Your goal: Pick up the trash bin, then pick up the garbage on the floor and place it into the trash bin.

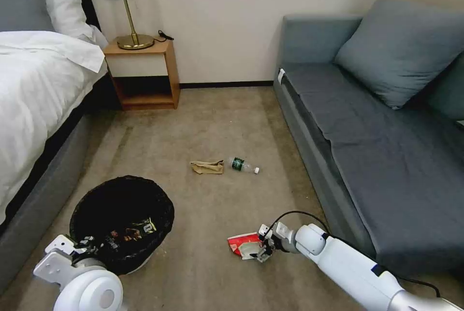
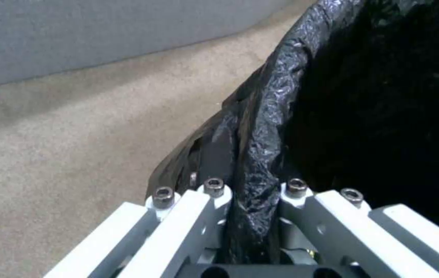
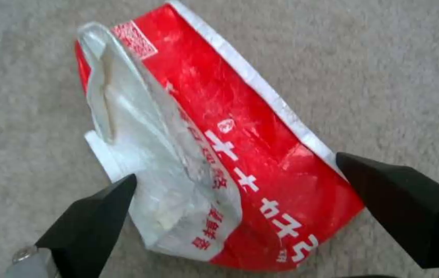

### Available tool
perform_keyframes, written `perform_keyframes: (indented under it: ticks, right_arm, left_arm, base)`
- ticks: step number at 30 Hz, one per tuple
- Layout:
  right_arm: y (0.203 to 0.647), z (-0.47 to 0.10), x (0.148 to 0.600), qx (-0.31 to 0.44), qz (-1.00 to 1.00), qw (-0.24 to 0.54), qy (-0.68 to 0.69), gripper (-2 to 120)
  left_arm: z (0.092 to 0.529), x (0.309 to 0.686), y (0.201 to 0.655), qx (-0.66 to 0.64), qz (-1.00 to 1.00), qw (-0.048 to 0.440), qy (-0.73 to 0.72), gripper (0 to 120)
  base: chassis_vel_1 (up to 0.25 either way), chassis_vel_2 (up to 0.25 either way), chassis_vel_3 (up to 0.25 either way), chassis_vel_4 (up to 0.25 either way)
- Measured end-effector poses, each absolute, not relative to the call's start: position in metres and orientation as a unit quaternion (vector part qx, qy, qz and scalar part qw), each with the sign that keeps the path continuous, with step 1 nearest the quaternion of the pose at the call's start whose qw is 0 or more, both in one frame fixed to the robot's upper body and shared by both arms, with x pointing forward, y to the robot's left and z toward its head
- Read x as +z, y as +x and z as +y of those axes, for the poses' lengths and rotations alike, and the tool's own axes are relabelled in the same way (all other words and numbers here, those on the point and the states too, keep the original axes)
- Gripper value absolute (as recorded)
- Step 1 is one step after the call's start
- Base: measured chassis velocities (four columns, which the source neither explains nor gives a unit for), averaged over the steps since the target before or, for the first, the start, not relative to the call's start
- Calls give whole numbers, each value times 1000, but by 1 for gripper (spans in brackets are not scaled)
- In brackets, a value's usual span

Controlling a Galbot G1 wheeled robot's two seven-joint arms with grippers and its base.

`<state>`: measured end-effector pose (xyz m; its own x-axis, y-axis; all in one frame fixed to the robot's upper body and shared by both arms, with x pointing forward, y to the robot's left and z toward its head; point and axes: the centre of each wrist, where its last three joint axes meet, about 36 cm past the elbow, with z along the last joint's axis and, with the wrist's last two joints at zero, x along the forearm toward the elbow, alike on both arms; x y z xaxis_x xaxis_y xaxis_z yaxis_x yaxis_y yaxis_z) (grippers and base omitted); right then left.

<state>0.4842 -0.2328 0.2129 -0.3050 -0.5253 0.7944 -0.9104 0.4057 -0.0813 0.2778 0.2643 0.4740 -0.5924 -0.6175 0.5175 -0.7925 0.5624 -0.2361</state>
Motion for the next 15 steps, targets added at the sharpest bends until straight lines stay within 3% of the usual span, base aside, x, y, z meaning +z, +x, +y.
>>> perform_keyframes:
  ticks: [3, 15]
  right_arm:
    - [484, -232, 212, 274, -758, 353, 474, 96]
    - [482, -228, 210, 276, -752, 355, 482, 54]
  left_arm:
    - [265, 474, 278, 227, -863, 190, 410, 0]
    - [265, 476, 277, 229, -863, 189, 410, 0]
  base:
    - [0, 0, 0, 0]
    - [0, 0, 0, 0]
